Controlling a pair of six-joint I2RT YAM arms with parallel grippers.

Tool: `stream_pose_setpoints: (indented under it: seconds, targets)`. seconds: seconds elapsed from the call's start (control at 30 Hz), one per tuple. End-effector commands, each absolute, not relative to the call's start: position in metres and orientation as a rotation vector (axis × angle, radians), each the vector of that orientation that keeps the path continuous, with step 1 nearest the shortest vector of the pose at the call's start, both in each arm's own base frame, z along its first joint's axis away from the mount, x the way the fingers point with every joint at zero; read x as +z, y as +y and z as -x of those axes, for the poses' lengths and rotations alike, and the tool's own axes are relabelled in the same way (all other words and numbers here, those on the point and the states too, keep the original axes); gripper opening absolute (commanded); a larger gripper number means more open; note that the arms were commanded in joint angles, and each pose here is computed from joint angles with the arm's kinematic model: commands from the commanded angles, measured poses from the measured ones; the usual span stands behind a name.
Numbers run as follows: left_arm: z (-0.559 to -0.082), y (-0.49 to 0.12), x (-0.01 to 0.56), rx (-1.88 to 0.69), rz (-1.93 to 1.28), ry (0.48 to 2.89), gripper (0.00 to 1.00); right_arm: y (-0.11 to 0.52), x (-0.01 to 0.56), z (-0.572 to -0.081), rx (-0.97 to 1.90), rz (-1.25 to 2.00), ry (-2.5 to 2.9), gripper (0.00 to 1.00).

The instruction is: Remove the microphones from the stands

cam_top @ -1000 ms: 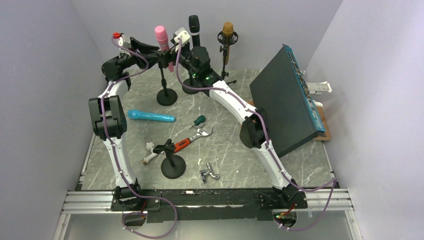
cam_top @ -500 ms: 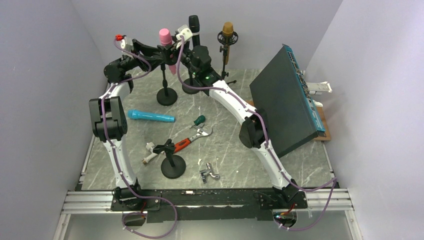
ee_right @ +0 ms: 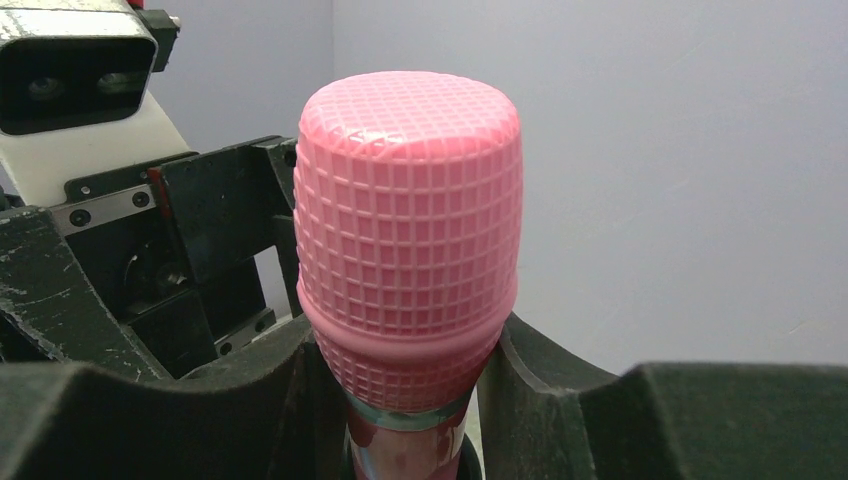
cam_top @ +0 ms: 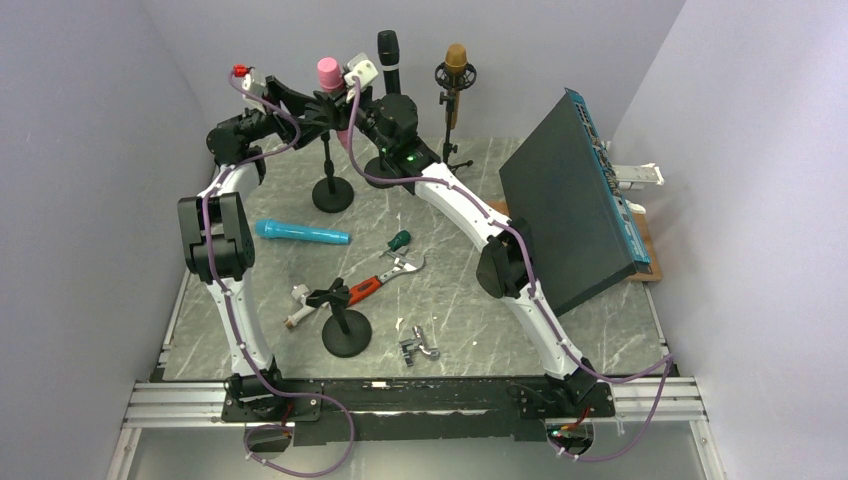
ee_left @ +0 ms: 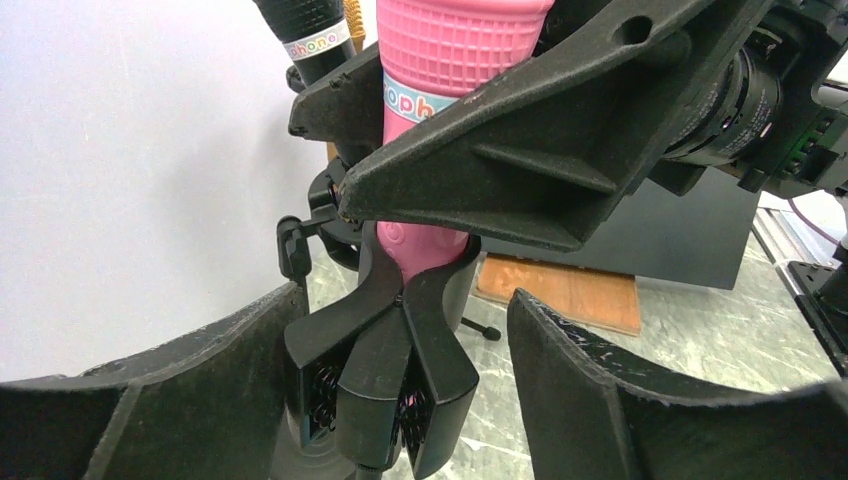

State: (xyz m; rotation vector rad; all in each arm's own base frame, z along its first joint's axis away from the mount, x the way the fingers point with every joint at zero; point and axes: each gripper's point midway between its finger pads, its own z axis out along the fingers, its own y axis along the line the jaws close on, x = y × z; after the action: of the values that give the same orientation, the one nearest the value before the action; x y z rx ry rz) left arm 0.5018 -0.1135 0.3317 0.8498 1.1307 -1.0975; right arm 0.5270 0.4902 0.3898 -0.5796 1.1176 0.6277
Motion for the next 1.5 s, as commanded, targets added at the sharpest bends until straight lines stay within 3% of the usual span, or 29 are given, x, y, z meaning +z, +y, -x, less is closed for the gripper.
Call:
stream_pose_setpoints:
  seconds: [0.0,0.23,0.57,0.8,0.87,0.97,1.03,1.07,1.13,1.2,1.33,1.47]
  targets:
    - [-0.485,-0.115,0.339,-1.041,-0.963,1.078,0.78,0.474,0.433,-0.522,0.600,0.545,1.021,0.00]
    - [-0.491,-0.108,0.347,-1.022,-0.948,1.056,0.86,0.471,0.430,-0.524,0.606,0.545,1.037,0.00]
    - [-0.493,-0.109,0.342,-1.017,-0.955,1.056,0.69,0.470,0.429,-0.525,0.615,0.549,1.041,0.00]
    - [-0.497,-0.108,0.329,-1.035,-0.946,1.083,0.78,0.471,0.429,-0.524,0.628,0.548,1.040,0.00]
    - [-0.497,-0.107,0.330,-1.030,-0.947,1.079,0.75,0.471,0.428,-0.524,0.628,0.549,1.043,0.00]
    - [-0.499,-0.107,0.334,-1.024,-0.936,1.067,0.55,0.471,0.428,-0.524,0.628,0.548,1.043,0.00]
    - [-0.500,-0.107,0.338,-1.020,-0.920,1.054,0.49,0.471,0.429,-0.524,0.634,0.545,1.042,0.00]
    - [-0.500,-0.106,0.340,-1.017,-0.913,1.045,0.54,0.472,0.430,-0.523,0.640,0.545,1.040,0.00]
    - [-0.499,-0.106,0.343,-1.012,-0.904,1.032,0.74,0.473,0.428,-0.523,0.645,0.548,1.044,0.00]
    - [-0.499,-0.108,0.346,-1.002,-0.910,1.022,0.80,0.473,0.428,-0.523,0.644,0.550,1.044,0.00]
    - [-0.498,-0.110,0.346,-0.997,-0.923,1.018,0.81,0.473,0.428,-0.522,0.646,0.552,1.043,0.00]
    - [-0.497,-0.112,0.343,-1.008,-0.934,1.028,0.70,0.474,0.427,-0.522,0.653,0.551,1.046,0.00]
